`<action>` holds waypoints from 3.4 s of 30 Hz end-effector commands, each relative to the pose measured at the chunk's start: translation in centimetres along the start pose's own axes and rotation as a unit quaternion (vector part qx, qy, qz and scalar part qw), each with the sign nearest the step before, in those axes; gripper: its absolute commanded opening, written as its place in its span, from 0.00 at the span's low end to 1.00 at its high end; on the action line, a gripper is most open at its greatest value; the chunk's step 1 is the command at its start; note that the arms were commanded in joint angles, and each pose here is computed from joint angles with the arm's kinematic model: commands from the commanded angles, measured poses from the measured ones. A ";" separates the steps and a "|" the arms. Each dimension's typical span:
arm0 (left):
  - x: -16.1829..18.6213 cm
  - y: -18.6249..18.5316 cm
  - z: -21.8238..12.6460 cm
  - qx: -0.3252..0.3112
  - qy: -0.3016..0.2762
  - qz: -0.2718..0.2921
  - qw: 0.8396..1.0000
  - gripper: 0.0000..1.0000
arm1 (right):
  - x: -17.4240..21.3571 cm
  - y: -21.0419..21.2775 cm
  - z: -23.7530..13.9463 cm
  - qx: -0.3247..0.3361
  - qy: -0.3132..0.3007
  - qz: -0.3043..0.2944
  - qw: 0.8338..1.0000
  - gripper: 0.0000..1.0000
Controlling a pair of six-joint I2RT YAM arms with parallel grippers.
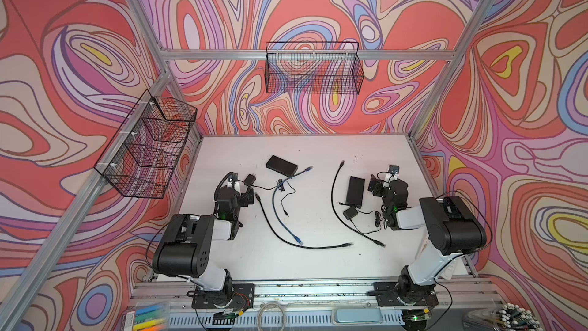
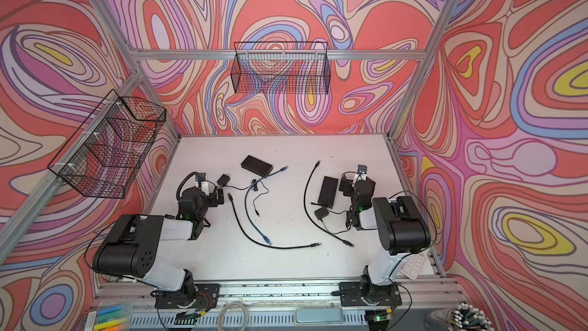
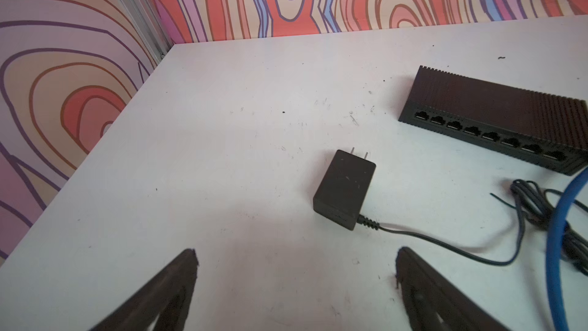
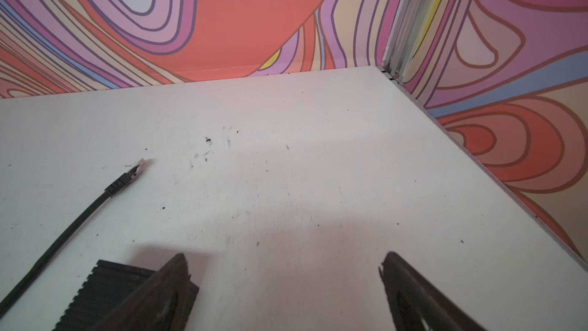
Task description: Insert the plug into the switch port
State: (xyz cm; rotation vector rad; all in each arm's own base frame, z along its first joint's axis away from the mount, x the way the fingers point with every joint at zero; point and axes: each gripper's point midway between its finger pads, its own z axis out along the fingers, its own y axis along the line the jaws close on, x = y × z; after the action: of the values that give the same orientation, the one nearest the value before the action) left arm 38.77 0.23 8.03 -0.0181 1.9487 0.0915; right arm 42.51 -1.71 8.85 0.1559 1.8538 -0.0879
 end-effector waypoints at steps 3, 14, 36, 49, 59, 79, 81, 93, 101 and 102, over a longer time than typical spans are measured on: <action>-0.9 -0.1 0.1 0.004 -0.010 0.000 1.000 1.00 | -0.2 0.7 0.0 -0.022 0.000 -0.013 1.000 0.98; -1.0 -0.1 0.1 0.004 -0.010 0.000 1.000 1.00 | -0.1 0.7 0.0 -0.023 0.000 -0.012 1.000 0.98; -1.0 -0.1 0.2 0.005 -0.009 0.000 1.000 1.00 | -0.2 0.9 0.1 -0.027 0.002 -0.010 1.000 0.98; -1.0 -0.1 0.2 0.007 -0.009 -0.002 1.000 1.00 | -0.2 0.7 0.0 -0.024 -0.001 -0.011 1.000 0.98; -2.1 -0.4 -0.3 -0.002 0.004 0.015 1.000 1.00 | -1.5 -0.2 -0.5 0.002 -0.006 -0.003 1.000 0.98; -7.5 -3.2 -4.8 0.019 0.169 -0.094 0.981 1.00 | -5.7 7.8 -3.3 -0.022 0.176 -0.035 0.984 0.98; -7.1 -3.5 -5.9 0.025 0.187 -0.125 0.974 1.00 | -5.5 9.1 -4.0 -0.033 0.200 -0.022 0.979 0.98; -2.1 -8.7 -10.5 0.097 0.329 -0.156 0.926 1.00 | -0.2 9.3 -6.6 0.002 0.361 0.072 0.930 0.98; -1.3 -11.8 -10.5 0.137 0.321 -0.186 0.918 1.00 | 2.0 9.4 -7.3 0.012 0.403 0.079 0.912 0.98; -1.5 -12.2 -10.5 0.143 0.319 -0.187 0.918 1.00 | 2.4 9.4 -7.2 0.017 0.409 0.076 0.909 0.98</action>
State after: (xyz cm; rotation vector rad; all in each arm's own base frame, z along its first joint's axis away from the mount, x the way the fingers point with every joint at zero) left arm 30.08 -11.33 12.18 -0.2373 2.5797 -0.4377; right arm 36.88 8.21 9.75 0.3788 2.6173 0.0693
